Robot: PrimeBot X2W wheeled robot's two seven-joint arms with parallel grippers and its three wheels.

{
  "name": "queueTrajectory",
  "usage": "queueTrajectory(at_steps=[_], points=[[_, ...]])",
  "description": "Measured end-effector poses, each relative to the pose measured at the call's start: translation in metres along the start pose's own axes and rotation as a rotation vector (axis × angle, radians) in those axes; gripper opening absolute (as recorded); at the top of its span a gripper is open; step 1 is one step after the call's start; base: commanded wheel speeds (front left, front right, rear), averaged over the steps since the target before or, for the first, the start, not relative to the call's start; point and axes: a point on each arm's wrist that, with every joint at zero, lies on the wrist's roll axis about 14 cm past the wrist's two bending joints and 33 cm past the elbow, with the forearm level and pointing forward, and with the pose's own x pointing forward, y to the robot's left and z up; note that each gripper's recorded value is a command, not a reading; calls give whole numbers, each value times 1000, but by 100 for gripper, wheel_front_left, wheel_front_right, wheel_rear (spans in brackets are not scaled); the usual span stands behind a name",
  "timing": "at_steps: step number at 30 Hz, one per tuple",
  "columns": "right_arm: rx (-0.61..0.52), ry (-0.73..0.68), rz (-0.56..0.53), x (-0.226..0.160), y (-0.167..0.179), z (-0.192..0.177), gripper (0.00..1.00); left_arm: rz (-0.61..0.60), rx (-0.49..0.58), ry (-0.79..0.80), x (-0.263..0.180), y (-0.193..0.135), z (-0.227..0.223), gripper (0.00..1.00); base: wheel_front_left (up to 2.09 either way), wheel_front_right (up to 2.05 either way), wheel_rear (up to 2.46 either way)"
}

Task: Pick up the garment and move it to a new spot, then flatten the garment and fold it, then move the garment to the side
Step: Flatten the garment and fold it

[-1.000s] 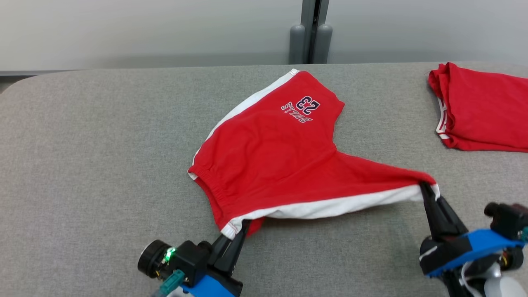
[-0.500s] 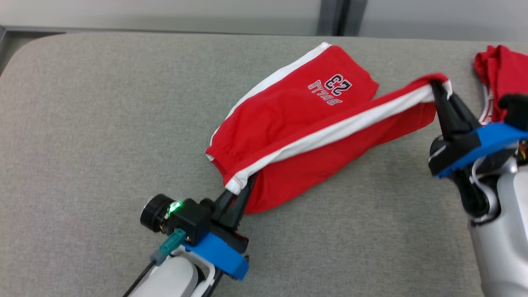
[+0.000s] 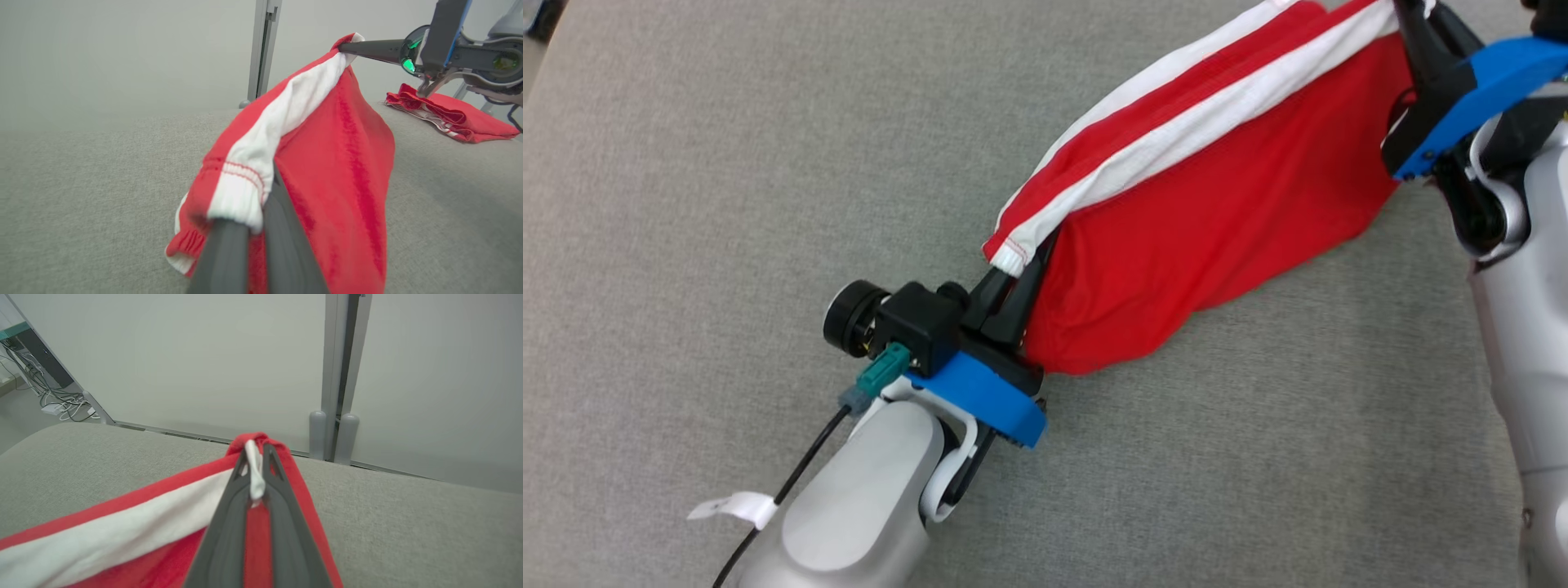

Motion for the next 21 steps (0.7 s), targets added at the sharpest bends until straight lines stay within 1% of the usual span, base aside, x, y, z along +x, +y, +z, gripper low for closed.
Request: queueTrajectory(at_steps=[5, 11, 12, 13, 14, 17, 21], points=[[2, 49, 14, 30, 7, -17, 0, 52, -16, 14, 6, 20, -6, 0, 0, 0, 0], [-2, 90, 16, 49, 12, -32, 0, 81, -20, 33, 6, 31, -15, 0, 0, 0, 0], [-2, 102, 12, 49, 11, -36, 34, 81, -18, 35, 7, 31, -16, 24, 0, 0, 0], [-6, 106, 11, 49, 12, -38, 49, 82, -16, 35, 7, 30, -16, 47, 0, 0, 0], [-6, 112, 13, 49, 14, -40, 100, 81, -16, 34, 7, 30, -15, 100, 0, 0, 0], [-12, 110, 18, 47, 18, -39, 100, 86, -6, 25, 5, 31, -11, 100, 0, 0, 0], [-17, 110, -8, 40, 7, -38, 100, 96, -6, 20, -1, 29, -9, 100, 0, 0, 0]])
